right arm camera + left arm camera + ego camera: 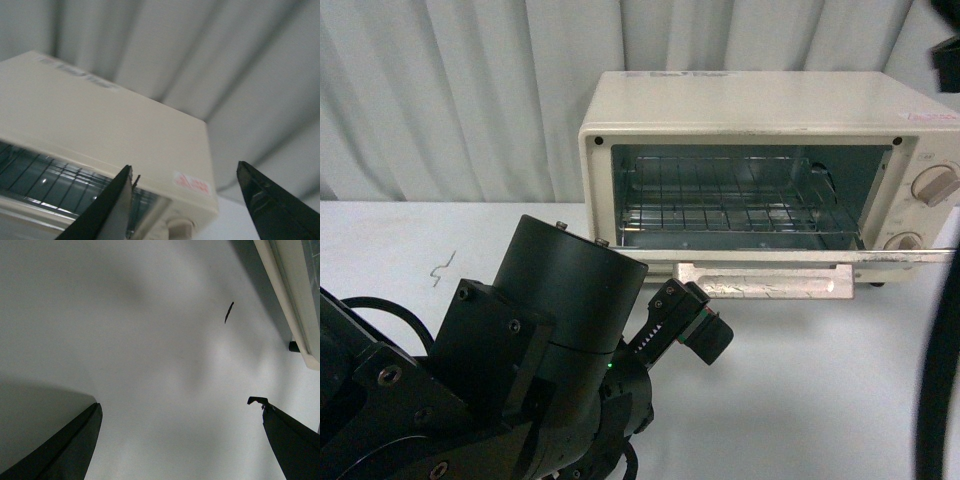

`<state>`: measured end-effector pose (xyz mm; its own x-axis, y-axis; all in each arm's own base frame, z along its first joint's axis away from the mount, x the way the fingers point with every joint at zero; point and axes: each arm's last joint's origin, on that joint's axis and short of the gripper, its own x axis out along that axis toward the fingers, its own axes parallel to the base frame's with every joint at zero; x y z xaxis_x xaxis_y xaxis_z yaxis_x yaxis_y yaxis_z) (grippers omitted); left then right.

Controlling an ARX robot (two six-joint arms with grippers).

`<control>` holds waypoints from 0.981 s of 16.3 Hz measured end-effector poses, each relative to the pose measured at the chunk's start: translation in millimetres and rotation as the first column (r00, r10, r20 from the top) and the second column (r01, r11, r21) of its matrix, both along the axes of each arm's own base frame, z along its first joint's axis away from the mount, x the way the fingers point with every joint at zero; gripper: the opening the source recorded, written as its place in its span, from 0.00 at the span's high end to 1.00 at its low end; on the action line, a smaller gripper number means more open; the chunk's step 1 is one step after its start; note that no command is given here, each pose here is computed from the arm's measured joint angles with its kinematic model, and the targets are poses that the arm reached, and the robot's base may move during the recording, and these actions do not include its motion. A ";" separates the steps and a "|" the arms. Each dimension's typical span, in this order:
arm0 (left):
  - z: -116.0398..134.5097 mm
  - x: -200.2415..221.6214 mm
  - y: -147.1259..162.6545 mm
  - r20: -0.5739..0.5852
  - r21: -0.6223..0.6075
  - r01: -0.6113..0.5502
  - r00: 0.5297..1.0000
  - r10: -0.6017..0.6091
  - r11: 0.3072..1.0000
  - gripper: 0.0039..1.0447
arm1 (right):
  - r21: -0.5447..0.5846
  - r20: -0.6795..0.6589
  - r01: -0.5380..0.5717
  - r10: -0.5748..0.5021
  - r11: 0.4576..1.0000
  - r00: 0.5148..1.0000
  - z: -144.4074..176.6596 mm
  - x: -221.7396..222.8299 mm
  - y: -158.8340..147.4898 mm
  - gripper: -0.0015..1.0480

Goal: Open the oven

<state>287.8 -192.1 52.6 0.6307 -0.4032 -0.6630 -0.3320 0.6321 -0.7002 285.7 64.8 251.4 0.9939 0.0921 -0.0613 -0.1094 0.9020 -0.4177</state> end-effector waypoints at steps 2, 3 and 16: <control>-0.2 0.0 0.2 0.000 0.005 -0.004 1.000 0.004 1.000 0.06 | 0.294 0.051 0.105 -0.125 0.950 0.991 -13.5 -28.7 -25.4 0.59; -0.1 0.0 0.2 0.001 0.005 -0.005 1.000 0.005 1.000 0.06 | 0.343 0.047 0.096 -0.119 0.934 0.992 -20.7 -41.3 -28.8 0.69; -0.1 -0.3 -0.3 -0.002 0.001 0.002 1.000 -0.002 1.000 0.06 | 0.406 0.010 0.096 -0.109 0.909 0.994 -73.4 -132.7 -64.9 0.98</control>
